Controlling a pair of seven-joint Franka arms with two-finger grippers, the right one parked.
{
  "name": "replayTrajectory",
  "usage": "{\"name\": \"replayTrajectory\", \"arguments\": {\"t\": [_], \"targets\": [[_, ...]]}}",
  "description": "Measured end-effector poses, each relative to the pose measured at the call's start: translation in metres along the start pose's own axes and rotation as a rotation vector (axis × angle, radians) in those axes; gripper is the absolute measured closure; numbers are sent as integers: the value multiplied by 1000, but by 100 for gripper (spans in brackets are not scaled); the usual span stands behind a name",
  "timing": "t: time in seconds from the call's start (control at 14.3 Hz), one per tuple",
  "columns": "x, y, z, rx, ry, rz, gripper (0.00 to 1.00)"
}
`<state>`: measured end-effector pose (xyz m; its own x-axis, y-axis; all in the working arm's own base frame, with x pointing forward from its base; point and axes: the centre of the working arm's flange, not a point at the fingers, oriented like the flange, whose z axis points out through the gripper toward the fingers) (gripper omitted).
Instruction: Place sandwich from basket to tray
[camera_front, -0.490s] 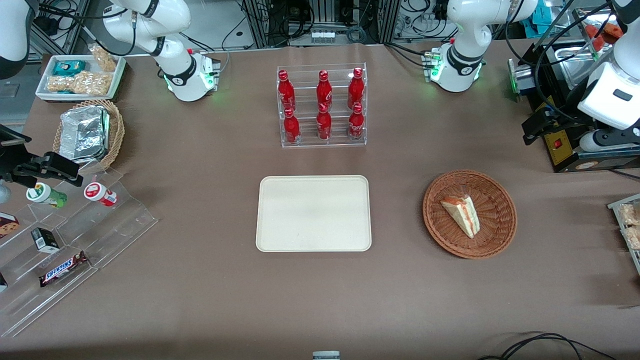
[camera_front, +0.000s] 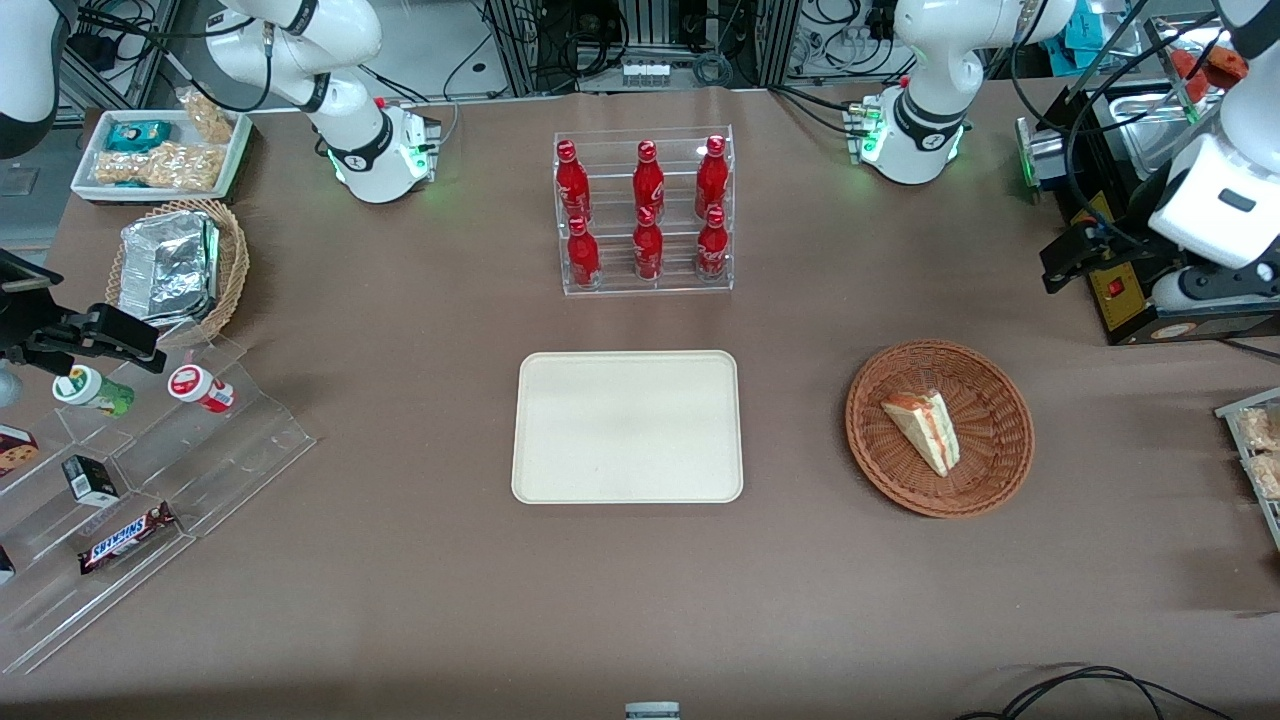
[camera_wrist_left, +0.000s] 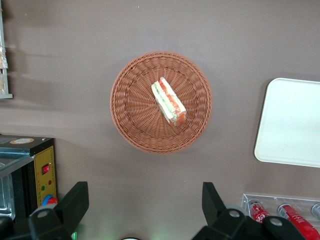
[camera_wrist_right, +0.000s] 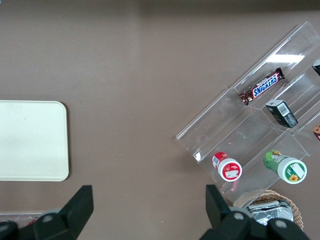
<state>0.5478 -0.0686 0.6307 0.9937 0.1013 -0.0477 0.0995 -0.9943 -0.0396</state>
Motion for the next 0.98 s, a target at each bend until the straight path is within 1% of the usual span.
{"name": "replayTrajectory", "arguments": {"t": [0.14,0.28,0.35,0.42,0.49,0.63,0.77,0.91,0.98], "targets": [[10,1,27,10,-71,-14,0],[26,5,65,21,-138,-58,0],[35,9,86,22,-154,-76,0],[45,15,107,19,-152,-98,0],[53,20,129,14,-137,-126,0],[60,28,173,0,-95,-181,0],[57,39,212,-11,-63,-211,0],[51,45,240,-21,-37,-254,0],[49,45,253,-30,-19,-284,0]]}}
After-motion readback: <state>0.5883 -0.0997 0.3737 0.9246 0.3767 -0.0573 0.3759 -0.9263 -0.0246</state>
